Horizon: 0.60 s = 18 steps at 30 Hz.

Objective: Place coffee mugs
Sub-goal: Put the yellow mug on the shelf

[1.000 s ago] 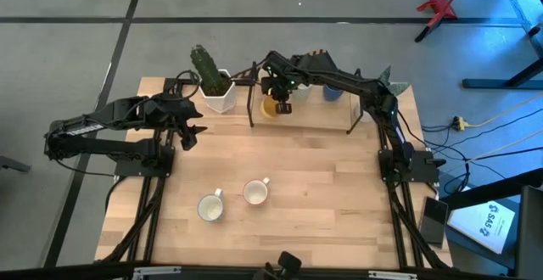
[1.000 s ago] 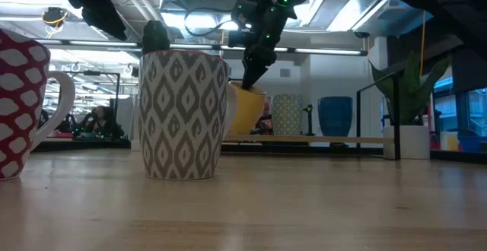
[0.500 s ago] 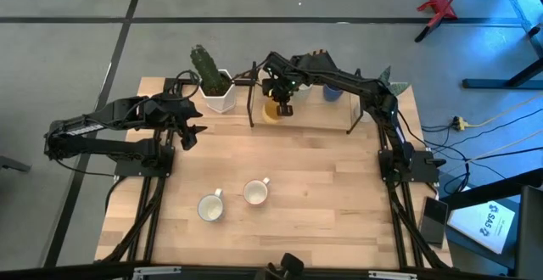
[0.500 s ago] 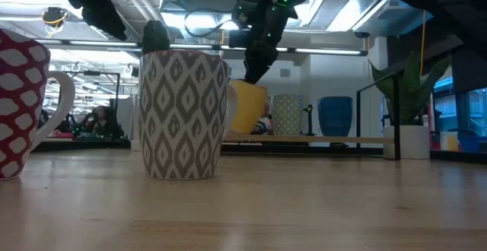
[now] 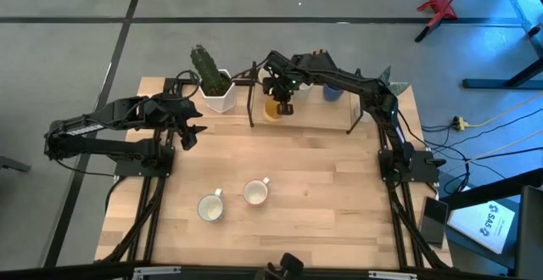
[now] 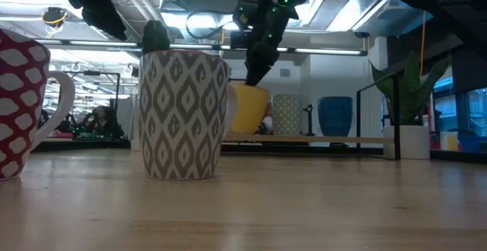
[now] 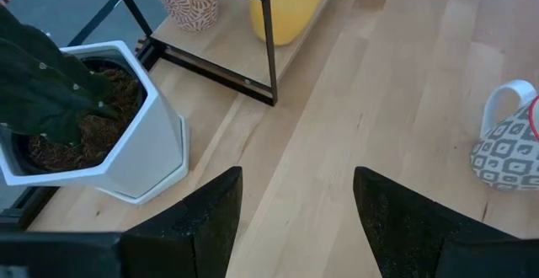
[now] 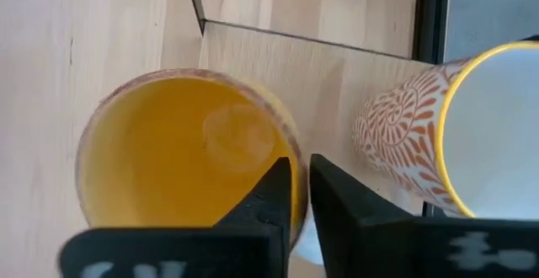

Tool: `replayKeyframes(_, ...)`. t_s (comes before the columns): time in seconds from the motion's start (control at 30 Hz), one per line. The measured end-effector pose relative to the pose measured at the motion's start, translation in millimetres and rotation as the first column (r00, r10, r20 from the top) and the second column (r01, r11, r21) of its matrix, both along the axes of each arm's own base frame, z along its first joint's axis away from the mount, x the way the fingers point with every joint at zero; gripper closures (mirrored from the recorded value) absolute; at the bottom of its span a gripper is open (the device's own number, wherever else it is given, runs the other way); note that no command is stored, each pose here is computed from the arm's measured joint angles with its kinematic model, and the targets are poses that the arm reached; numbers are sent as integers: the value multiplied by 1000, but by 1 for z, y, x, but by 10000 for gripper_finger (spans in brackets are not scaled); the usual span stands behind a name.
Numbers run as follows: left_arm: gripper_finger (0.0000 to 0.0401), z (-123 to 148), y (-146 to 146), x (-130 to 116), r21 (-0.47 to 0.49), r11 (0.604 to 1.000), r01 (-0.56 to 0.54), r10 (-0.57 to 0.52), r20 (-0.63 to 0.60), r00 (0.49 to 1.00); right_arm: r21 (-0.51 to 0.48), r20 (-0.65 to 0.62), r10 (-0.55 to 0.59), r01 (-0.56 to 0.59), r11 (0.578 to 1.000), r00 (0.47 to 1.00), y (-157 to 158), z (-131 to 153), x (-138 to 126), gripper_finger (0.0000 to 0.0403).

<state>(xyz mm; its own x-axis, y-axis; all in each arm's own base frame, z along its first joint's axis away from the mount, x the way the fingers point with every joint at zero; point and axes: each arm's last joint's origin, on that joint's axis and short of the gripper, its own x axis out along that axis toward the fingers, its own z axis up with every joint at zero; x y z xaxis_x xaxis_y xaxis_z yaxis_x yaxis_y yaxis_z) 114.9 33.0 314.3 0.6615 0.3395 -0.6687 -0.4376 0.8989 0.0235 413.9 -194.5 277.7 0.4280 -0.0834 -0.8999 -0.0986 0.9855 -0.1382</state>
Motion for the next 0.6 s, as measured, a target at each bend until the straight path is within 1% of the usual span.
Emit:
replayKeyframes(0.23,179,0,0,0,0,1000,0,0,0,1000,-14,13,-9,9,1000,1000,-1,1,1,331)
replayKeyframes(0.6,179,0,0,0,0,1000,1,-1,0,1000,-9,16,-4,4,1000,1000,-1,1,1,324)
